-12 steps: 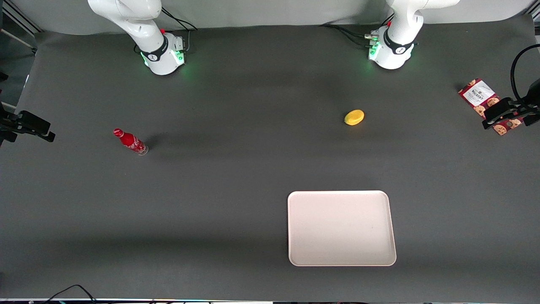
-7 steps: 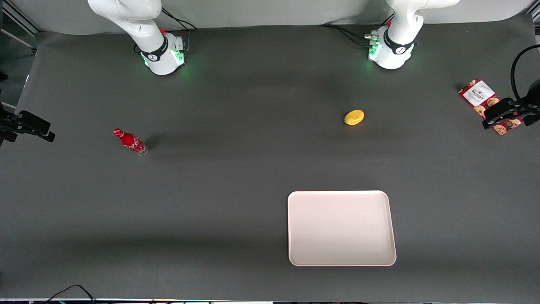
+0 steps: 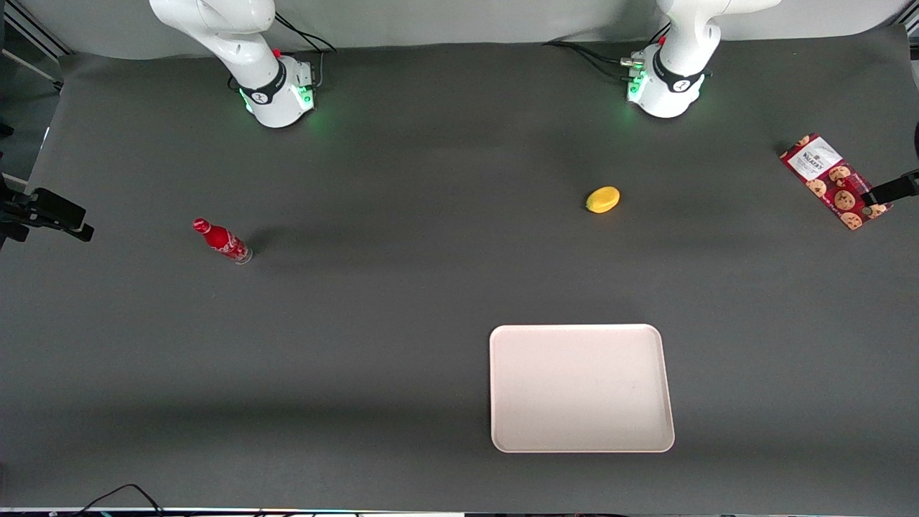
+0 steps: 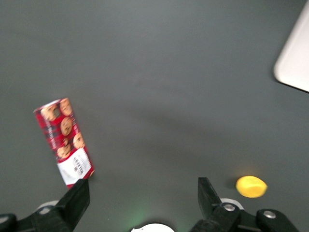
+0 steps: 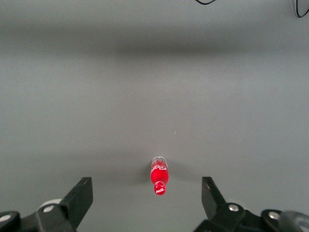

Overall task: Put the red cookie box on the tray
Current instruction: 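Lower the open left gripper around the upright red plaid cookie box, then close the left gripper on the cookie box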

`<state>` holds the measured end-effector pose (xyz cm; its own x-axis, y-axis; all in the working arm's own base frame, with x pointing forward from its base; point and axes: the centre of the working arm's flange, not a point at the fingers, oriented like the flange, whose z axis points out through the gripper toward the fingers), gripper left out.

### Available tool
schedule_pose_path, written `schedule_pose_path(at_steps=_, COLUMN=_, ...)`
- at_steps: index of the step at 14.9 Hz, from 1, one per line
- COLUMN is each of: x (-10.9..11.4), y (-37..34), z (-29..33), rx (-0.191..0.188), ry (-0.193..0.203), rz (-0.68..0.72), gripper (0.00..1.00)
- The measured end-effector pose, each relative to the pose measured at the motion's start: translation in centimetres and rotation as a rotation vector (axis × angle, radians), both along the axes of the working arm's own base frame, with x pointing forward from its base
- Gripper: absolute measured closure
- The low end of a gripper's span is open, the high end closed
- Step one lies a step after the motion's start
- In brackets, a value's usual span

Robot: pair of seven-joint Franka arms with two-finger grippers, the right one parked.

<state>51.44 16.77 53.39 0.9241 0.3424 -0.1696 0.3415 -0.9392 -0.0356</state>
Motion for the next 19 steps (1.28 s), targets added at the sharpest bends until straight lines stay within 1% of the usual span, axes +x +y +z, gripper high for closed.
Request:
schedule_pose_path(at_steps=2, x=-1.7, y=4.5, z=-3.0, rx=0.032, ry=0.010, rz=0.069, gripper=0.00)
schedule_pose_path(at_steps=4, x=-4.1, y=9.0, z=-6.8, rx=0.048, ry=-0.006, rz=0.106, gripper=0.00)
schedule_pose_path(at_steps=6, x=-7.8, y=13.9, z=-10.9, rx=0.052, ry=-0.047, rz=0.110, gripper=0.00)
schedule_pose_path(at_steps=8, x=-12.2, y=17.9, z=-14.9, rx=0.063, ry=-0.090, rz=0.117, gripper=0.00)
schedule_pose_path(at_steps=9, x=-14.2, y=19.0, z=-16.7, rx=0.068, ry=-0.103, rz=0.126, gripper=0.00)
schedule_pose_path(at_steps=11, x=-16.9, y=19.7, z=-19.6, rx=0.066, ry=-0.104, rz=0.146, gripper=0.00)
schedule_pose_path(at_steps=13, x=-18.2, y=19.8, z=-21.9, rx=0.069, ry=-0.088, rz=0.158, gripper=0.00)
schedule_pose_path(at_steps=15, x=-18.8, y=20.0, z=-24.1, rx=0.074, ry=-0.073, rz=0.161, gripper=0.00)
schedule_pose_path(at_steps=19, x=-19.4, y=19.9, z=-29.0, rx=0.023, ry=-0.047, rz=0.186, gripper=0.00)
